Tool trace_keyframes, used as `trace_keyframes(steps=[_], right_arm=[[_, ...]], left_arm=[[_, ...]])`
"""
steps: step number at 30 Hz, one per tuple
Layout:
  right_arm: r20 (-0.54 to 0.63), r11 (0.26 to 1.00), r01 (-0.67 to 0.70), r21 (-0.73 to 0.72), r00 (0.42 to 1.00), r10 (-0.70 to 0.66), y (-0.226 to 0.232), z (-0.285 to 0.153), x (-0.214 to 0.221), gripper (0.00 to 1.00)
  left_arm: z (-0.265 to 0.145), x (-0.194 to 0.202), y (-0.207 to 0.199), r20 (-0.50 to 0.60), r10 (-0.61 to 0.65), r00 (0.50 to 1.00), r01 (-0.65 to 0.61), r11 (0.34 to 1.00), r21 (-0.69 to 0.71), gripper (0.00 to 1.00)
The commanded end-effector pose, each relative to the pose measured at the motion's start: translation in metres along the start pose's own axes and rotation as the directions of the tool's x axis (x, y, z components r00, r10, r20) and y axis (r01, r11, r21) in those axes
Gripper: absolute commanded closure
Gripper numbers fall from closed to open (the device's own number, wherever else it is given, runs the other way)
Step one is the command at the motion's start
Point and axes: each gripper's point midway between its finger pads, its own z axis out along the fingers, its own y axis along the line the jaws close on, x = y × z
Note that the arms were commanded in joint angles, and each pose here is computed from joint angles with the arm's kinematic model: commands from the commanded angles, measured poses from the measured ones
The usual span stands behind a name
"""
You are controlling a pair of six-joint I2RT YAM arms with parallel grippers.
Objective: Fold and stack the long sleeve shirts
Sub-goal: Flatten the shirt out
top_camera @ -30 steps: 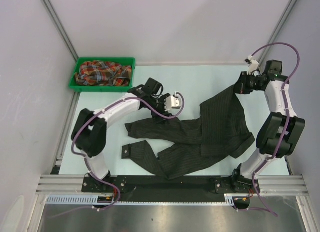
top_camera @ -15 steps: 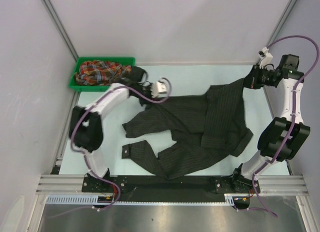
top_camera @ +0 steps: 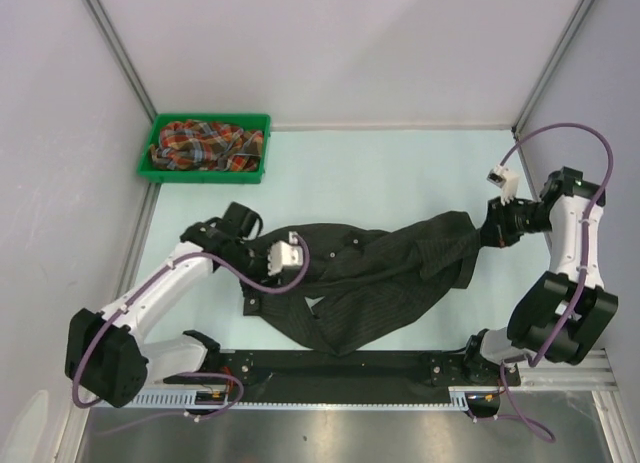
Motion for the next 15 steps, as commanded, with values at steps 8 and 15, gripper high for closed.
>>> trace_keyframes(steps=[8, 15], right_arm=[[-0.034, 1.0, 0.016, 0.013, 0.999, -0.016, 0.012, -0.013, 0.02, 1.0], [-0.02, 1.0, 0.011, 0.024, 1.0, -0.011, 0.01, -0.013, 0.015, 1.0]], left_arm=[[-0.032, -0.044, 0.06, 0.13, -0.061, 0.99, 0.076, 0.99, -0.115, 0.19], [-0.017, -0.057, 0.031, 0.07, 0.145, 0.987, -0.138, 0.985, -0.107, 0.17]])
